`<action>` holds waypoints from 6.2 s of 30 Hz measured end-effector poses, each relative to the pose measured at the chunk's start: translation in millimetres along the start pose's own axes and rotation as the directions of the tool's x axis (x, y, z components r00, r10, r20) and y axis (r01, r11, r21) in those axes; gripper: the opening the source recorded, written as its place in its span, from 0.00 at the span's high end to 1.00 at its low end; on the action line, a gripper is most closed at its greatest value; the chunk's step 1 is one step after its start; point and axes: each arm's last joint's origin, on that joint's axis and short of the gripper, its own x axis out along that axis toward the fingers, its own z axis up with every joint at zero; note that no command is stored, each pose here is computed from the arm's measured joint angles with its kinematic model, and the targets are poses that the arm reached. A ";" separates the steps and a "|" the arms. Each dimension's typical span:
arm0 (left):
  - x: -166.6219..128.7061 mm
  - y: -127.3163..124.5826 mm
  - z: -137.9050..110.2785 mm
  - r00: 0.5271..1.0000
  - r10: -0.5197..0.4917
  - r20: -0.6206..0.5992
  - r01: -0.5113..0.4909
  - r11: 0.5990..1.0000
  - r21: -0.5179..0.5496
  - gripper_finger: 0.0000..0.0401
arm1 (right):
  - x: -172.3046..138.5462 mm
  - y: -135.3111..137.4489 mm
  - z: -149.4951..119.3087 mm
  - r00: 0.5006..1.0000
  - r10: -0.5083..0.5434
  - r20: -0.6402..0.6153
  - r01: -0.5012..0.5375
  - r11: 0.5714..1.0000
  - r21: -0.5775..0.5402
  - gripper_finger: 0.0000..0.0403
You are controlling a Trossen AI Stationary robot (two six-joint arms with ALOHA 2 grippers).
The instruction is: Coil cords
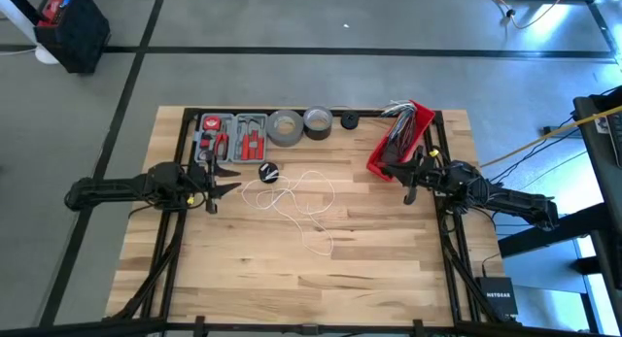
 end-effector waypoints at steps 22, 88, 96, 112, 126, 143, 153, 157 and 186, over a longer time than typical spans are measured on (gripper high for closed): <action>0.0 0.0 0.0 1.000 0.000 0.000 0.000 1.000 0.000 0.67 | 0.0 0.0 0.0 1.000 0.000 0.000 0.000 1.000 0.000 0.92; 4.4 1.0 9.7 1.000 0.028 -0.002 -0.027 0.977 0.212 0.79 | 0.0 0.0 -0.1 1.000 0.000 -0.001 0.000 1.000 0.000 0.92; 31.7 -2.7 8.7 0.973 0.160 -0.165 -0.105 0.948 0.301 0.83 | 0.0 0.0 -0.1 1.000 0.000 -0.001 0.000 1.000 0.000 0.92; 101.1 -22.1 -0.7 0.738 0.285 -0.612 0.019 0.897 0.441 0.76 | 0.0 0.0 -0.1 1.000 0.000 0.000 0.000 1.000 0.000 0.92; 108.6 -20.9 -27.2 0.550 0.472 -0.689 0.116 0.774 0.623 0.61 | 0.0 0.0 0.0 1.000 0.000 0.000 0.000 1.000 0.000 0.92; 125.8 -13.1 -43.9 0.543 0.530 -0.652 0.130 0.714 0.688 0.62 | 0.0 0.0 -0.1 1.000 0.000 0.000 0.000 1.000 0.000 0.92; 127.4 -12.1 -43.0 0.557 0.507 -0.658 0.057 0.767 0.639 0.97 | 0.0 0.0 -0.1 1.000 0.000 0.000 0.000 1.000 0.000 0.92; 126.0 -12.8 -43.9 0.558 0.478 -0.678 0.022 0.808 0.588 0.98 | 0.0 0.0 0.0 1.000 0.000 0.000 0.000 1.000 0.000 0.92; 136.1 -41.9 65.8 0.827 0.291 -0.481 -0.229 0.956 0.185 1.00 | 0.0 0.1 0.9 1.000 0.000 0.010 0.000 1.000 0.001 0.92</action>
